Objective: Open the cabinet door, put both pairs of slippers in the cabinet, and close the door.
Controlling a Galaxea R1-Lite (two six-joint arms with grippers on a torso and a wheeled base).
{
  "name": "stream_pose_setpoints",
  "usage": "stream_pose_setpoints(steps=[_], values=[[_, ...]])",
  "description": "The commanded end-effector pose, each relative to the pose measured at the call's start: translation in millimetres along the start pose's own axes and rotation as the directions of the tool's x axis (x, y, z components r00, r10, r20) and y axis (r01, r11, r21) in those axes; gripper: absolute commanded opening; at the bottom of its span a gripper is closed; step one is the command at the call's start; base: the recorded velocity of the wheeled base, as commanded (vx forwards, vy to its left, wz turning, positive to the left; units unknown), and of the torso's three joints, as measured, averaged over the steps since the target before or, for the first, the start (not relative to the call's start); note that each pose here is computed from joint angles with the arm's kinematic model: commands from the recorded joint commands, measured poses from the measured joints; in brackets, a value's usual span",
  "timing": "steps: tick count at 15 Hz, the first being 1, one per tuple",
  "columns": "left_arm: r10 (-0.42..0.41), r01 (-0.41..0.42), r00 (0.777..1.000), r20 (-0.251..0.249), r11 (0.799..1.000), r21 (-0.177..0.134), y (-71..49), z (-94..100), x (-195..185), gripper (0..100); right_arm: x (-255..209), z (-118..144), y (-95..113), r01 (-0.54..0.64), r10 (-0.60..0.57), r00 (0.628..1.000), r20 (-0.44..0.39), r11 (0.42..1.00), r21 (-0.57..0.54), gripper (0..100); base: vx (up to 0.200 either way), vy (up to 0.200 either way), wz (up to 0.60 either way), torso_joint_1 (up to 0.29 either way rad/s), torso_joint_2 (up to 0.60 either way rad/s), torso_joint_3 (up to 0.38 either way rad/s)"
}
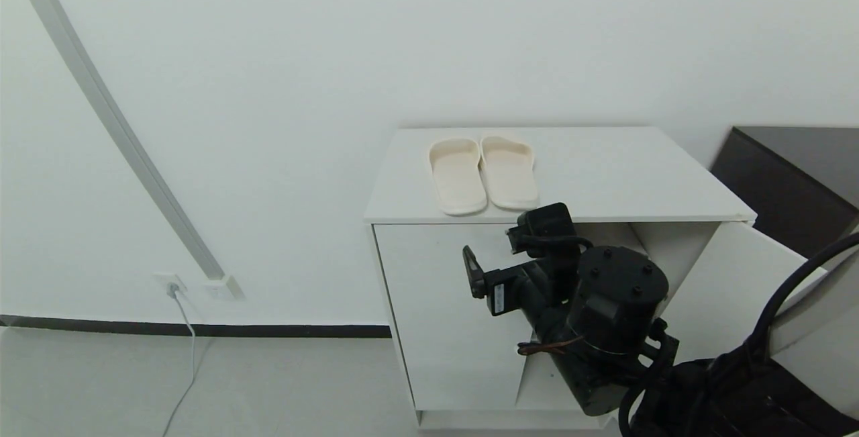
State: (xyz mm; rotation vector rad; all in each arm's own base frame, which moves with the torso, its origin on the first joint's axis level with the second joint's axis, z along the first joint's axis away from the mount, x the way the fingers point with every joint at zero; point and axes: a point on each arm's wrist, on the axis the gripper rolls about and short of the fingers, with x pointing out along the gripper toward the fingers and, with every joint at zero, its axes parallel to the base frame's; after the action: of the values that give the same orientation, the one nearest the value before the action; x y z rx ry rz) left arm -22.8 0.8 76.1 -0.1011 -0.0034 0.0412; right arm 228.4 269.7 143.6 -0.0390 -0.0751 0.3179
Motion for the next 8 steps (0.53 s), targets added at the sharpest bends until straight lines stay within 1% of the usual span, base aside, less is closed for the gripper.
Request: stream_pose_setpoints(steps=[1, 6, 8], values=[[0.000, 0.000, 1.000, 0.000, 1.000, -0.002, 0.0, 0.0, 0.0, 0, -0.2, -0.5, 0.2, -0.001, 0.001, 1.000, -0.001, 1.000, -0.001, 100, 0.000, 0.000, 0.00, 0.242, -0.57, -0.330], [0.000, 0.000, 1.000, 0.000, 1.000, 0.000, 0.0, 0.0, 0.0, 0, -0.7, -1.5, -0.1, -0.001, 0.001, 1.000, -0.005, 1.000, -0.005, 100, 0.000, 0.000, 0.00, 0.259, -0.59, -0.329], [0.002, -0.002, 1.000, 0.000, 1.000, 0.000, 0.0, 0.0, 0.0, 0, -1.5, -2.9, -0.5, -0.002, 0.002, 1.000, -0.010, 1.000, -0.008, 100, 0.000, 0.000, 0.00, 0.198, -0.44, -0.241]])
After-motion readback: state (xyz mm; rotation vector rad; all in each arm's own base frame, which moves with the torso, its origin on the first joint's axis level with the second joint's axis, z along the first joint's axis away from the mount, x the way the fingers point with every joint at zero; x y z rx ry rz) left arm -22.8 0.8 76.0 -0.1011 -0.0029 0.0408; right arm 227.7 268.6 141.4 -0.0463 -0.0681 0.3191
